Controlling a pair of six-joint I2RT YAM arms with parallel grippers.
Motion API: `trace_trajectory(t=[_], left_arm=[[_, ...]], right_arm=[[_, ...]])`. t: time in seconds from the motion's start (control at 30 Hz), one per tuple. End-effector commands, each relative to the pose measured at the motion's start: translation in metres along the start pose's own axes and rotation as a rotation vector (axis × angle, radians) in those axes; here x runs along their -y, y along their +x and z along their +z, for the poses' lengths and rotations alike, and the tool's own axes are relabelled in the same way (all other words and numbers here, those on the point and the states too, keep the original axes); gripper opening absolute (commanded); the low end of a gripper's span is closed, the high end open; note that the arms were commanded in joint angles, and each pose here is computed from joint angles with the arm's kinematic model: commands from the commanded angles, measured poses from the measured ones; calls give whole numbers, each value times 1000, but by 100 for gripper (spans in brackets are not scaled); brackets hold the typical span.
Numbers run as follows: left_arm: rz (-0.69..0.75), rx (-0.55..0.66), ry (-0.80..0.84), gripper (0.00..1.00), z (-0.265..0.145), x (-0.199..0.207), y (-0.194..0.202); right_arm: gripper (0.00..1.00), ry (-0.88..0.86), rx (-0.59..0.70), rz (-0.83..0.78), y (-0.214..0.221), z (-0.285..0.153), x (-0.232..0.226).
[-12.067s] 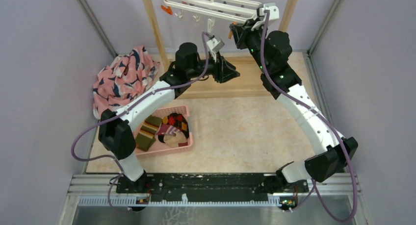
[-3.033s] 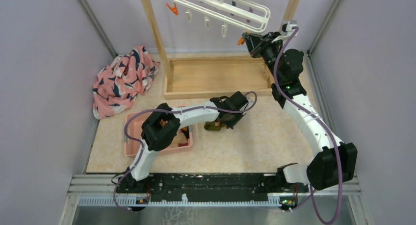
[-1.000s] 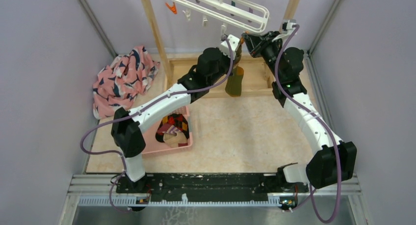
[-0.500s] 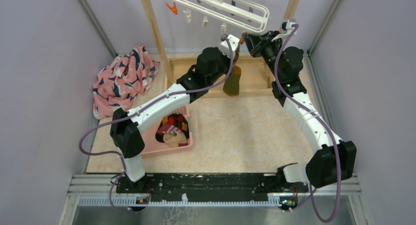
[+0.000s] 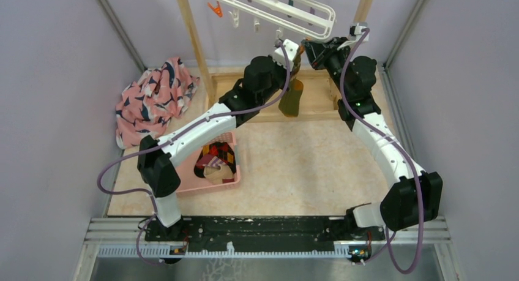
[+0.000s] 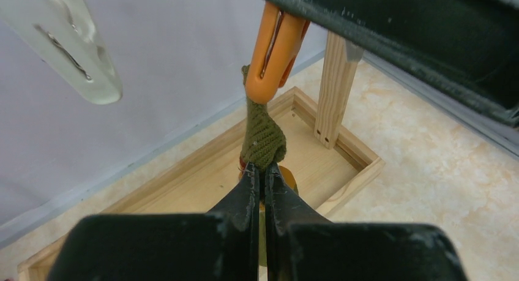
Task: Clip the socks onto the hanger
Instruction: Clamp the sock onto the hanger.
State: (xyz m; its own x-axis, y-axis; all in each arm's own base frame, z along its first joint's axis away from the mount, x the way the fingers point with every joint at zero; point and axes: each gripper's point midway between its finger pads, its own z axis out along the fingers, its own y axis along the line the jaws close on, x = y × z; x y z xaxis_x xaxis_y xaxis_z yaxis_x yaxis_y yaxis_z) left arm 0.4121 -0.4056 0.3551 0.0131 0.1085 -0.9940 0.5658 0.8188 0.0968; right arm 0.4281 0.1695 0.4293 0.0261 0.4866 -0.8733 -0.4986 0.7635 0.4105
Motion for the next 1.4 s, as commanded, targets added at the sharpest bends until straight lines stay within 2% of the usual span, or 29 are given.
trace_trajectory(t=[0.0,0.3,1.03,1.37], left_arm=[[-8,122,-22,0,-9,-11,-55],[-4,134,-33,0,-1,-11,-60],[-66,123,57,0,5,14,-57],[-76,166,48,0,-3,9,-76]], right_arm=[[0,132,-252,12,71,-15,41],[0,143,-259,11,73,-16,43],[0,135,-266,17,77,-14,44],[0,129,-267,22,78,-14,43]])
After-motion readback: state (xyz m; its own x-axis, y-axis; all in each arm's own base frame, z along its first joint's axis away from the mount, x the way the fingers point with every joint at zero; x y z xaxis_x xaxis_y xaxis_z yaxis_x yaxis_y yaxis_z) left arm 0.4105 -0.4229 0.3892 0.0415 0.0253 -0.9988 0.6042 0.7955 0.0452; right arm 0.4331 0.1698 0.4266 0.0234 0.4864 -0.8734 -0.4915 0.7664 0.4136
